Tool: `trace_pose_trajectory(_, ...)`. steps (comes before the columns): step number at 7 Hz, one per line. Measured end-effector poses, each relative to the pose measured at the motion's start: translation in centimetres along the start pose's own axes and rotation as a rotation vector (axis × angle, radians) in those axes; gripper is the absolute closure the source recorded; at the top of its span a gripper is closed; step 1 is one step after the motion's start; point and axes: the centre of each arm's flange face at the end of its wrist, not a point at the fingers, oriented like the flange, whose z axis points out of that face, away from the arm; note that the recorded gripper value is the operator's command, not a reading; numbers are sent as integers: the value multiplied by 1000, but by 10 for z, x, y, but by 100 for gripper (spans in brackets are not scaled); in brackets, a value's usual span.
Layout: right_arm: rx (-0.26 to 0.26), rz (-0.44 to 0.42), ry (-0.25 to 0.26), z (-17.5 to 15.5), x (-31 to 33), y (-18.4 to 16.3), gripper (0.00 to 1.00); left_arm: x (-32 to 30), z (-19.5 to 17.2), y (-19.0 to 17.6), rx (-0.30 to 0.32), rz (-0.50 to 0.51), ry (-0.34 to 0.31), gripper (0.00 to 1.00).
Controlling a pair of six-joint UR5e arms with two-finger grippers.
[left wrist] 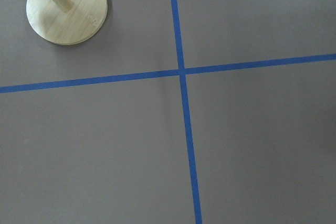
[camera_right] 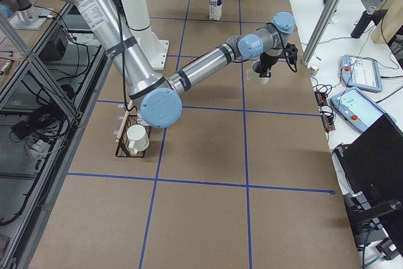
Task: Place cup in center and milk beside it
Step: 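Carry the white mug with the right gripper toward the table center, then lower the mug onto the center grid crossing and open the right gripper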
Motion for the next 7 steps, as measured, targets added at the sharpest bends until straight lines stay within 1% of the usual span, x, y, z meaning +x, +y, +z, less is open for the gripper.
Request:
trace_pose_trajectory(1, -7, 95, -6, 30, -67, -12, 100, -1, 1, 0, -1, -1, 1, 1)
trace_pose_trajectory(2, 1, 172, -14, 66, -118, -15, 100, -1, 2, 0, -3, -2, 2, 1)
trace_pose_trajectory(3, 12, 219, -14, 100, -153, -8, 100, -2, 2, 0, -4, -3, 2, 1)
trace_pose_trajectory(4, 6, 235, -8, 127, -177, 5, 100, -2, 3, 0, -5, -4, 2, 1)
trace_pose_trajectory(5, -8, 241, -6, 144, -194, 17, 100, -3, 3, 1, -7, -6, 2, 1)
trace_pose_trajectory(7, -34, 242, -7, 160, -218, 37, 100, -5, 5, 3, -11, -10, 3, 1)
